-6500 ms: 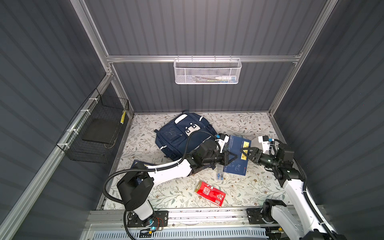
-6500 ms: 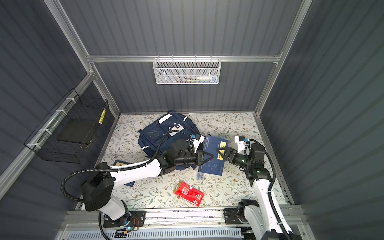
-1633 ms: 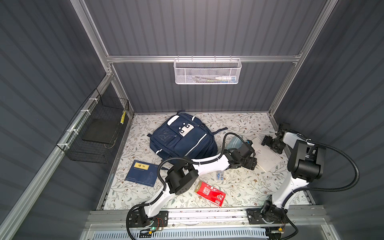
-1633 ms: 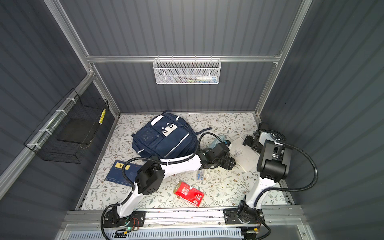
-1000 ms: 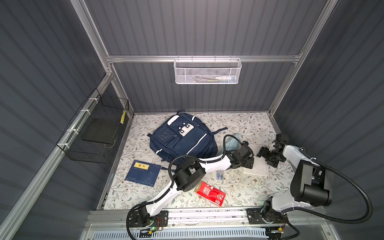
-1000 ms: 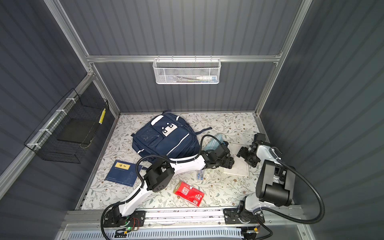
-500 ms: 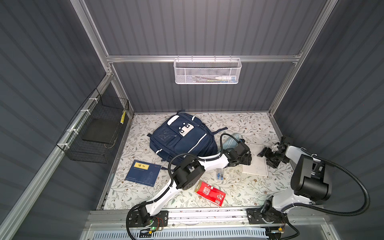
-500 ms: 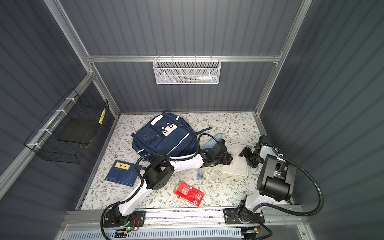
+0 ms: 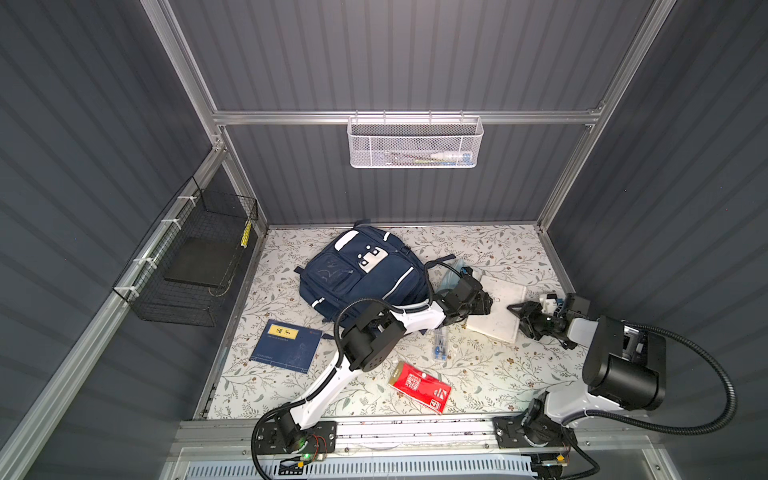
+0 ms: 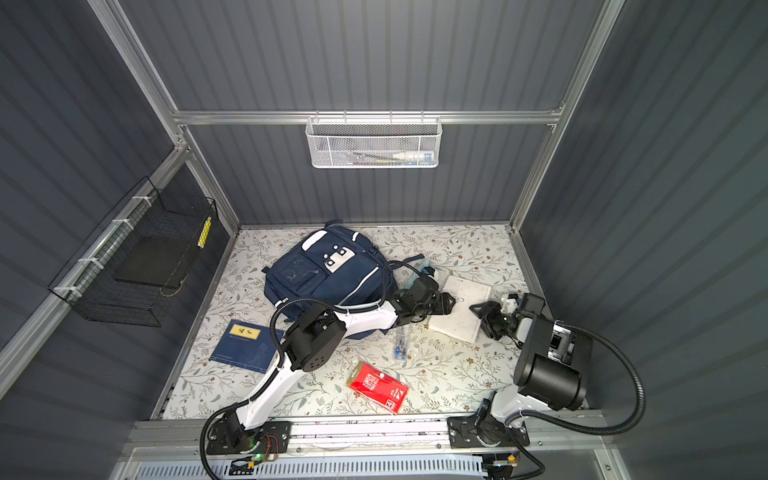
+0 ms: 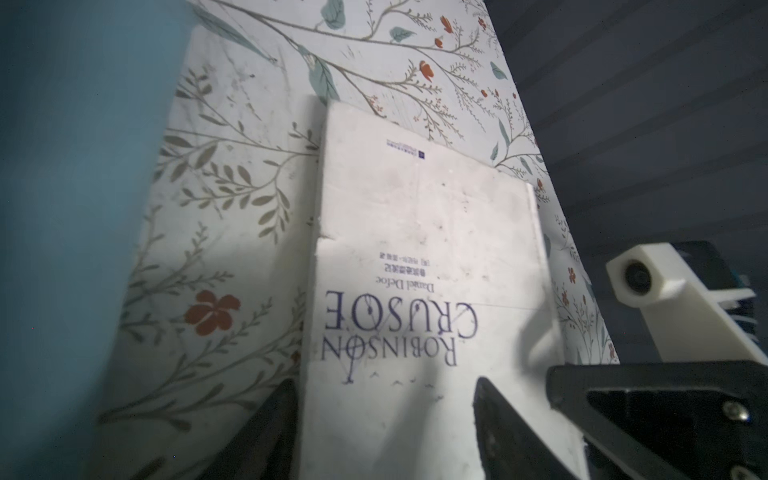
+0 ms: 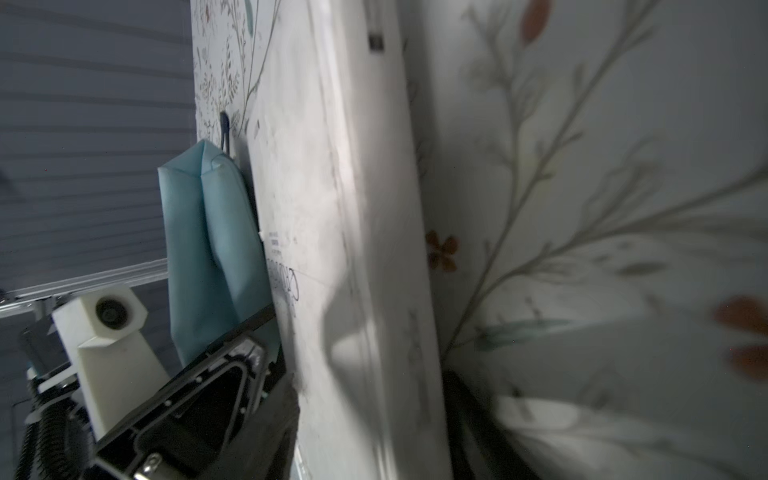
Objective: Pack the student bag
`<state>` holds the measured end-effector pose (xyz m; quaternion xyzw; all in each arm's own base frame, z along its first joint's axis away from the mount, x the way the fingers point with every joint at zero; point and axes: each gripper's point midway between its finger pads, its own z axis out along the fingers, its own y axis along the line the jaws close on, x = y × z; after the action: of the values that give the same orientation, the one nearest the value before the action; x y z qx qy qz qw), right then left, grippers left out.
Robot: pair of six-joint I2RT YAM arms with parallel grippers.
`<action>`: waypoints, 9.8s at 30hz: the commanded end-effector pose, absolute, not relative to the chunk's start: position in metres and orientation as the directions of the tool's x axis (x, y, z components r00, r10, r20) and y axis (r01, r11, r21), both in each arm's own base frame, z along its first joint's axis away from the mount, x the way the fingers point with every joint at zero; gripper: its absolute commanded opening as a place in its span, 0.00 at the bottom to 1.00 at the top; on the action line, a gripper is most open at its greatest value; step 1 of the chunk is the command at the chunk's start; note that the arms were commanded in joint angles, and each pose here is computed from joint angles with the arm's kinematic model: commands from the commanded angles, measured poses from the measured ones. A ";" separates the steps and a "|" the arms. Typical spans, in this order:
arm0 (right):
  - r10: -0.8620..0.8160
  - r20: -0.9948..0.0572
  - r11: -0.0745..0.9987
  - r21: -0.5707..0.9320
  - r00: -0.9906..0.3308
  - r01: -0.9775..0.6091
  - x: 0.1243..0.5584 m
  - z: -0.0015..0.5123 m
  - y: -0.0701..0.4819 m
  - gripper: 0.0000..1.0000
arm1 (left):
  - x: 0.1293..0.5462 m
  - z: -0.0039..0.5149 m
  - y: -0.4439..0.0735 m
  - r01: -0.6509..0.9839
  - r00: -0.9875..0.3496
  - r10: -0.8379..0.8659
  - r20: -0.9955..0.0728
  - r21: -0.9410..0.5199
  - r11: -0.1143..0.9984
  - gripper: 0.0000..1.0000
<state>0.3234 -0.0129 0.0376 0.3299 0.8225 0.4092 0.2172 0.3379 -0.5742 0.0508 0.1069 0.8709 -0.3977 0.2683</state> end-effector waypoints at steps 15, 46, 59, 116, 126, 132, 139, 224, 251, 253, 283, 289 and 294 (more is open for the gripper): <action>0.698 -0.226 0.535 0.795 -0.679 0.285 0.312 0.088 -0.005 0.01 | 0.274 0.069 -0.597 0.506 -0.839 0.165 -0.519 -0.630 0.589 0.63; 0.563 -0.562 0.613 0.776 -0.606 -0.150 0.323 0.273 0.070 0.00 | 0.362 0.216 -0.321 0.476 -0.543 0.395 -0.741 0.116 0.872 0.74; 0.539 -0.530 0.587 0.794 -0.655 -0.160 0.334 0.257 0.097 0.00 | 0.380 0.081 -0.301 0.484 -0.635 0.607 -0.478 0.366 0.795 0.82; 0.527 -0.339 0.456 0.887 -0.779 -0.077 0.481 0.126 0.445 0.59 | 0.417 0.315 -0.256 0.342 -0.563 0.221 -0.796 0.019 0.939 0.00; 0.444 -0.353 0.531 0.844 -0.824 -0.076 0.411 0.143 0.348 0.65 | 0.421 0.267 -0.269 0.318 -0.646 0.162 -0.746 -0.070 0.946 0.08; 0.366 -0.432 0.629 0.768 -0.824 -0.123 0.330 0.146 0.291 0.63 | 0.405 0.257 -0.281 0.366 -0.679 0.140 -0.721 -0.166 0.916 0.40; 0.199 -0.616 0.762 0.586 -0.763 -0.274 0.269 0.171 0.243 0.64 | 0.377 0.271 -0.263 0.317 -0.701 0.050 -0.712 -0.247 0.916 0.69; -0.705 -0.528 0.161 0.531 -0.473 -0.832 0.222 0.041 0.589 0.54 | 0.206 0.043 0.031 -0.764 -0.372 -0.868 -0.329 -0.422 0.488 0.86; -0.595 -0.365 0.441 0.596 -0.715 -0.671 0.277 0.009 0.570 0.44 | 0.199 0.033 0.020 -0.748 -0.352 -0.892 -0.283 -0.488 0.450 0.73; -0.598 -0.375 0.444 0.581 -0.708 -0.683 0.278 0.006 0.570 0.44 | 0.200 0.030 0.020 -0.746 -0.349 -0.893 -0.283 -0.493 0.448 0.76; -0.540 -0.318 0.258 0.819 -0.779 -0.513 0.279 0.048 0.578 0.35 | 0.203 0.038 0.016 -0.724 -0.340 -0.899 -0.277 -0.533 0.438 0.48; -0.531 -0.336 0.266 0.806 -0.778 -0.529 0.282 0.055 0.577 0.29 | 0.202 0.042 0.019 -0.727 -0.338 -0.895 -0.292 -0.523 0.445 0.49; -0.534 -0.325 0.266 0.812 -0.780 -0.520 0.279 0.055 0.578 0.11 | 0.202 0.047 0.020 -0.725 -0.337 -0.892 -0.301 -0.521 0.450 0.50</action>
<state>0.2770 0.5829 0.0507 -0.3370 0.7899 0.5122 -0.0059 0.1983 0.0185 0.0339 -0.5141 0.8011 -0.1506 0.2671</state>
